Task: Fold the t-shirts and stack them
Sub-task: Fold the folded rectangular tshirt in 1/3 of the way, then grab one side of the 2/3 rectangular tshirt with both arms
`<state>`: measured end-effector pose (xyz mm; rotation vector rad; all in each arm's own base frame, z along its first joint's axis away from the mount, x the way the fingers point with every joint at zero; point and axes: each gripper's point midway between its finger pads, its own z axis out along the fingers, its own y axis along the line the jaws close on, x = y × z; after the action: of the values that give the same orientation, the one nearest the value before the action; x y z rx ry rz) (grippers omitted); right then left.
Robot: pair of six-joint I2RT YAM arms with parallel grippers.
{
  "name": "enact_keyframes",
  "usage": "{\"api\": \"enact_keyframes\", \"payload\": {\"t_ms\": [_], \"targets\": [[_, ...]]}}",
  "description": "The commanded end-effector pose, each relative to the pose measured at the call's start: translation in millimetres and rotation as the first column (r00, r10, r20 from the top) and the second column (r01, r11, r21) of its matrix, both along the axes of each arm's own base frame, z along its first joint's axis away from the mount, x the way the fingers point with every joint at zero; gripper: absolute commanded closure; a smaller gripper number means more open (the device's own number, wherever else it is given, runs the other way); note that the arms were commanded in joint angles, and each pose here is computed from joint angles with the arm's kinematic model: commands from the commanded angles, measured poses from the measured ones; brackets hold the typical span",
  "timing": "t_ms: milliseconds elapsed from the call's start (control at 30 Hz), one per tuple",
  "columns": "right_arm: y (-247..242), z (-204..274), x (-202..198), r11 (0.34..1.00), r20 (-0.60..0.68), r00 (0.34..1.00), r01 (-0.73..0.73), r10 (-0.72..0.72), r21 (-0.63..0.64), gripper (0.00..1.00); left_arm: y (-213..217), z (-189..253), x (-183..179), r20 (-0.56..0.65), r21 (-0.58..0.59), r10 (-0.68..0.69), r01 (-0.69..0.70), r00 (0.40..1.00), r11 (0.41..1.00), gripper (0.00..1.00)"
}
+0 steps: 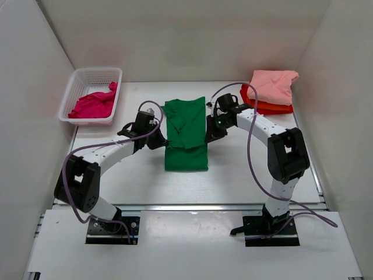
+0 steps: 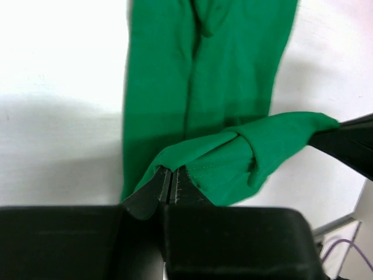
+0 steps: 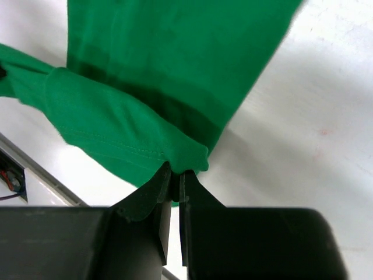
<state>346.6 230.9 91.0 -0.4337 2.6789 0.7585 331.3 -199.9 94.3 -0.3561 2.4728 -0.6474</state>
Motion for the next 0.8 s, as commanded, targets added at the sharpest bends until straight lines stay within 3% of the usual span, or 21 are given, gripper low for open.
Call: {"api": "enact_keyframes", "payload": {"t_ms": [0, 67, 167, 200, 300, 400, 567, 767], "targets": [[-8.2, 4.6, 27.8, 0.999, 0.08, 0.997, 0.014, -0.012, -0.034, 0.99, 9.6, -11.6, 19.2, 0.003, 0.034, 0.007, -0.007, 1.0, 0.999, 0.91], [-8.0, 2.1, 35.4, 0.999, 0.085, 0.996, 0.029, -0.026, -0.028, 0.97, 10.9, -16.3, 34.3, 0.014, 0.04, 0.019, -0.02, 1.0, 0.999, 0.78], [-14.7, -4.2, 52.5, 0.994, 0.103, 0.989, 0.107, -0.108, 0.019, 0.81, 13.4, -19.1, 65.3, 0.04, -0.028, 0.08, -0.079, 0.996, 0.997, 0.54], [-16.2, 6.4, 70.5, 0.986, 0.152, 0.977, 0.139, -0.152, 0.094, 0.75, 10.2, -22.3, 71.3, 0.024, -0.063, 0.092, -0.09, 0.995, 0.994, 0.52], [-24.7, 24.6, 96.8, 0.931, 0.197, 0.94, 0.213, -0.278, 0.296, 0.64, 11.1, 2.9, 114.9, 0.126, -0.228, 0.181, -0.149, 0.975, 0.962, 0.49], [-27.2, 42.3, 117.7, 0.919, 0.277, 0.912, 0.202, -0.303, 0.339, 0.53, 14.2, 34.9, 133.3, 0.213, -0.282, 0.254, -0.19, 0.943, 0.94, 0.5], [-39.8, 60.5, 114.2, 0.928, 0.312, 0.899, 0.208, -0.306, 0.31, 0.5, 7.5, 32.6, 103.3, 0.199, -0.225, 0.154, -0.108, 0.968, 0.968, 0.44], [-48.5, 24.7, 35.6, 0.973, 0.208, 0.952, 0.208, -0.224, 0.098, 0.52, 20.9, -1.1, 9.6, 0.118, 0.042, -0.011, 0.007, 0.993, 0.999, 0.41]]}}
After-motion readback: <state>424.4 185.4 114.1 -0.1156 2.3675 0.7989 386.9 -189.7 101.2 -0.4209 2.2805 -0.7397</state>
